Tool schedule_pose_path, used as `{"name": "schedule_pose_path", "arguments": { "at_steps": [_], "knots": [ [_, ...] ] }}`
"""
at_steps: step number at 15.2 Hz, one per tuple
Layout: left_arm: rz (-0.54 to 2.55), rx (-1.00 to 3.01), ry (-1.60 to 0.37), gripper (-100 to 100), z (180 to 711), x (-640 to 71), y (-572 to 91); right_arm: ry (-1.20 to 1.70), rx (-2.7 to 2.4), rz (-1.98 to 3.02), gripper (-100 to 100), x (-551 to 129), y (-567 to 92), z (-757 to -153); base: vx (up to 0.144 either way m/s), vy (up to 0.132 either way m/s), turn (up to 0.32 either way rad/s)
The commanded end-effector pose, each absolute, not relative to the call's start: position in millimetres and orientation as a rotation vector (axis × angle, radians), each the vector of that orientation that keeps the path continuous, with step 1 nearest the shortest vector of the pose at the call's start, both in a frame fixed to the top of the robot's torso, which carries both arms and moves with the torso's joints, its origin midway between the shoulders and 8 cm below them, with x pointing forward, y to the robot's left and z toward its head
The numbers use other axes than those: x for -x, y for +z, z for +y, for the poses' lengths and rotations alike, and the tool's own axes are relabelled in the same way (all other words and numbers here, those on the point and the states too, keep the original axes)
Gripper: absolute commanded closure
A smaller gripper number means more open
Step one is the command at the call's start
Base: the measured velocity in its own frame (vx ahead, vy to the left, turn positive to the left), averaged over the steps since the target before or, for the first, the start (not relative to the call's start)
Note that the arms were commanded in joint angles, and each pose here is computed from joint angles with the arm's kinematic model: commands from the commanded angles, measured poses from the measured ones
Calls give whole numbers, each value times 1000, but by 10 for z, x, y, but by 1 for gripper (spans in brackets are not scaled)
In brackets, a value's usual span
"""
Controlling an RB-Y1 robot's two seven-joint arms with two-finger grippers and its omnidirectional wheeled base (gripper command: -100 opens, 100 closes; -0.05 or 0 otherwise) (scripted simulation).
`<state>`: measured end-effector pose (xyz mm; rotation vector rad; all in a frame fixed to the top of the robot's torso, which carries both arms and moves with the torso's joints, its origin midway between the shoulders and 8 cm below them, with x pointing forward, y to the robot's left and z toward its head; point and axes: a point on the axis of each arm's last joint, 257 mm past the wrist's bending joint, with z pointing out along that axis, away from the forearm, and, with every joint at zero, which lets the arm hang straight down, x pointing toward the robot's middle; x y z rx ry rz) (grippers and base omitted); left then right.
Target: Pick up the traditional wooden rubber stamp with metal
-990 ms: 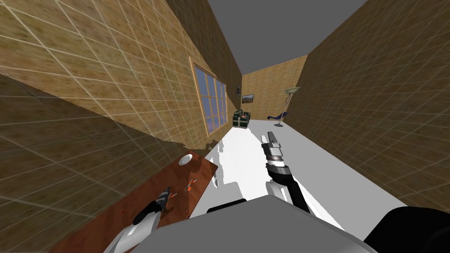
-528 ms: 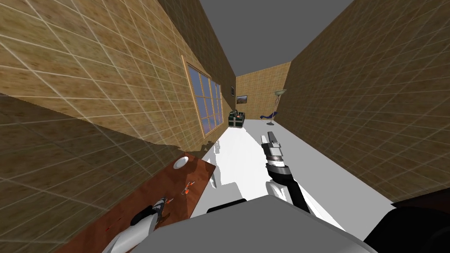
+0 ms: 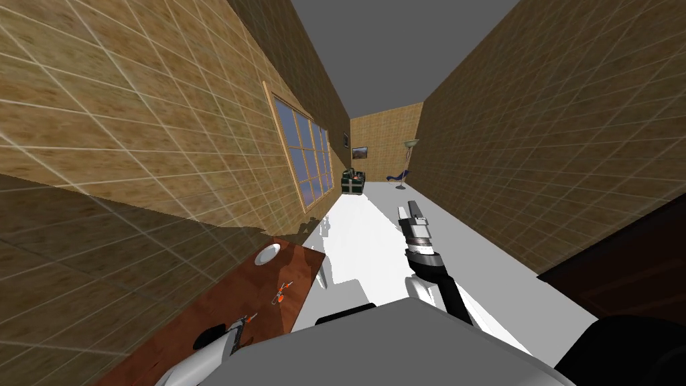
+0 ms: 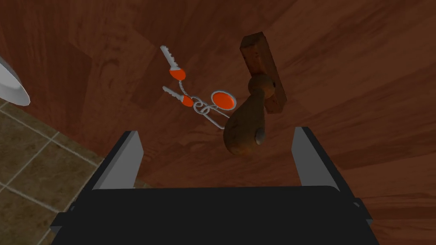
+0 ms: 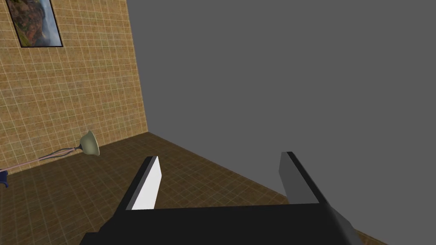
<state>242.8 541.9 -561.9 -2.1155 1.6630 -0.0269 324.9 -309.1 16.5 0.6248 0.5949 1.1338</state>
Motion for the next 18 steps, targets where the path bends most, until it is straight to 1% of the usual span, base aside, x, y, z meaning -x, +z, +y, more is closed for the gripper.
{"name": "schedule_pose_path", "arguments": {
  "at_steps": [1, 4, 15, 16, 18],
  "knots": [
    [1668, 2178, 18, -100, 5428, -2263, -5702, 1134, -625, 595, 0, -3249, 165, -3091, -34, 52, -233],
    [1670, 2223, 49, -100, 5426, -2141, -5759, 1134, -625, 595, 0, -3249, 165, -3091, -35, 44, -153],
    [1652, 2218, 47, -100, 5305, -2166, -5912, 1134, -625, 595, 0, -3249, 165, -3092, -6, 34, -25],
    [1651, 2218, 46, 100, 5302, -2166, -5916, 1134, -625, 595, 0, -3249, 165, -3092, -1, 9, -2],
    [1651, 2220, 48, 100, 5299, -2150, -5923, 1134, -625, 595, 0, -3248, 165, -3092, 0, 0, 0]
  ]
}}
